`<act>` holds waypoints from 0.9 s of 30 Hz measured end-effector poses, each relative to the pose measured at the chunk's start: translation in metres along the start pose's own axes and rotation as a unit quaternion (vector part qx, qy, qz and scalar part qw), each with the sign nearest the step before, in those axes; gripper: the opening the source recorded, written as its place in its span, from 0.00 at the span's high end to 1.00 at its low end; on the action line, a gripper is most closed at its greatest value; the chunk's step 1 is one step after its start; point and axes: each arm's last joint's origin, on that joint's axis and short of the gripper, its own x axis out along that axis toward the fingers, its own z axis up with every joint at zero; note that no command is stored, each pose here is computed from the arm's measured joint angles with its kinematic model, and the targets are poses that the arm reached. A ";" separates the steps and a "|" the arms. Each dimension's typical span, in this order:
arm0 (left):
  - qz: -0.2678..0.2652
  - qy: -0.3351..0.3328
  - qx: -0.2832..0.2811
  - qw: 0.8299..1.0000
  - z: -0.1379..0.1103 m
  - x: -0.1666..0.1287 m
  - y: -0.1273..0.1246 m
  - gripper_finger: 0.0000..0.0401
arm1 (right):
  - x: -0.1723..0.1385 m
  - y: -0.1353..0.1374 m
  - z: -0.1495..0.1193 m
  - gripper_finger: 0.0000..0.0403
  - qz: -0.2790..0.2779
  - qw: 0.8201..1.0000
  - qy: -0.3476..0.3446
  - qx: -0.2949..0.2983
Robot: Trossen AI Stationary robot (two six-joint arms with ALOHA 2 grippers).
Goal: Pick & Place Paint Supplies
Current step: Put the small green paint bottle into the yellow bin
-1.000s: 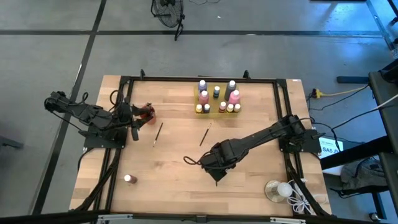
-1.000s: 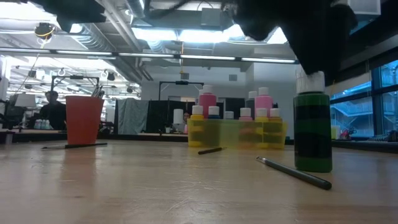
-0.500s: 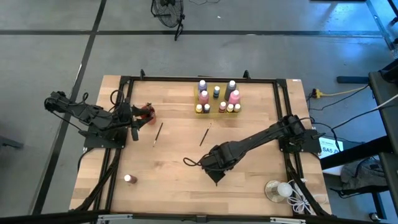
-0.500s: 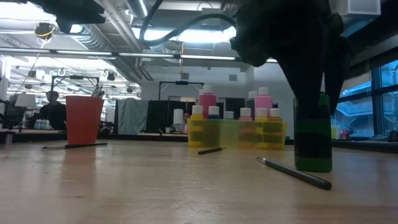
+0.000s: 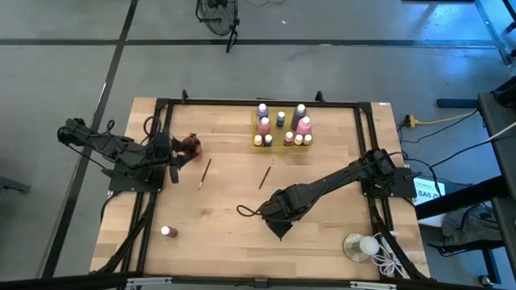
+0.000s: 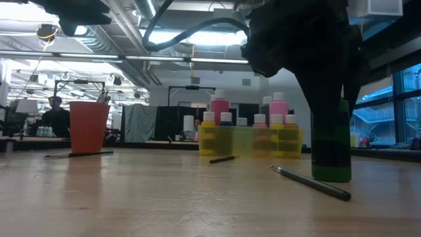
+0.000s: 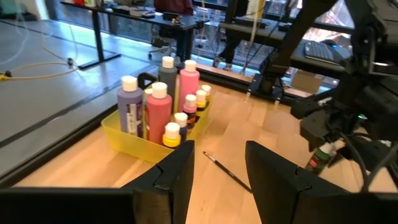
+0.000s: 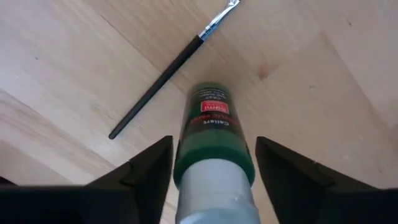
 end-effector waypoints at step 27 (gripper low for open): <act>-0.031 0.013 -0.019 0.999 -0.001 0.000 -0.002 0.65 | -0.109 -0.014 0.024 0.65 -0.013 0.998 -0.012 -0.062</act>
